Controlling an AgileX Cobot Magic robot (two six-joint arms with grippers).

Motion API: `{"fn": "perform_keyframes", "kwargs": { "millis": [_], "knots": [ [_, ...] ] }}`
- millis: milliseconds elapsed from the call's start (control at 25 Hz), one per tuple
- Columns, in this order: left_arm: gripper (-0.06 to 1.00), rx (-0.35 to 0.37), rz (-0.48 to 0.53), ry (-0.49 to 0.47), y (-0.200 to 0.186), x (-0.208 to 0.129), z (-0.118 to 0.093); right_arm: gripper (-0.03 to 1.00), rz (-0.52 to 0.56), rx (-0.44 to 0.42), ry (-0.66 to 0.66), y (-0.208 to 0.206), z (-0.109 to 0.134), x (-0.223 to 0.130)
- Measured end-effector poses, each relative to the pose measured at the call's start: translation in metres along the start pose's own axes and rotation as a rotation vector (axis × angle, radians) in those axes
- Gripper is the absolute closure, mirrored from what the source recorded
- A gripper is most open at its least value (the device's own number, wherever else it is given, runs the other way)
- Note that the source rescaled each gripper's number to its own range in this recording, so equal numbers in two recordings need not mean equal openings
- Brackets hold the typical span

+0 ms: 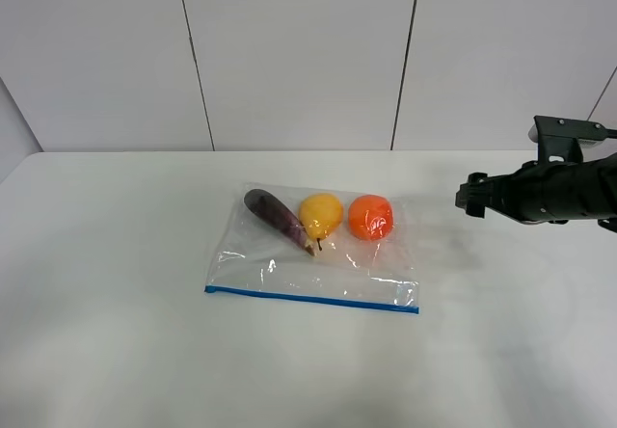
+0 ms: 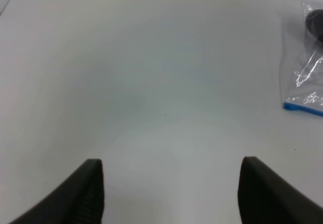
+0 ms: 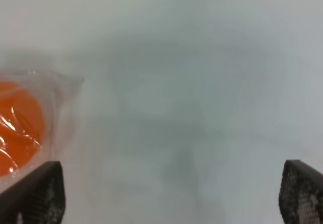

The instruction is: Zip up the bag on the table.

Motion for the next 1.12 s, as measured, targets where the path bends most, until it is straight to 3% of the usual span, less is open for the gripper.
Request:
{"fn": "perform_keyframes", "kwargs": {
  "millis": [240, 440, 920, 1120],
  "knots": [
    [0.26, 0.000, 0.000, 0.000, 0.000, 0.000, 0.000, -0.03, 0.040, 0.003, -0.044, -0.001, -0.015, 0.000],
    [0.26, 0.000, 0.000, 0.000, 0.000, 0.000, 0.000, -0.03, 0.072, -0.018, 0.038, -0.003, -0.036, 0.000],
    [0.26, 0.000, 0.000, 0.000, 0.000, 0.000, 0.000, -0.03, 0.242, 0.008, 0.013, -0.014, -0.029, 0.002],
    [0.26, 0.000, 0.000, 0.000, 0.000, 0.000, 0.000, -0.03, 0.319, -0.073, -0.030, -0.026, -0.031, 0.023]
  ]
}}
Point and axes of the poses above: a point on each arm's last joint axis where the gripper is mounted, y pointing out along that axis toward the gripper, z along the wrist's bending axis when the last joint is at zero, x = y × z, the point moved 2 cm from there along y, pointing out along that axis toward the gripper, and after that the axes turned 14 degrees about y, right-handed, at the moved point
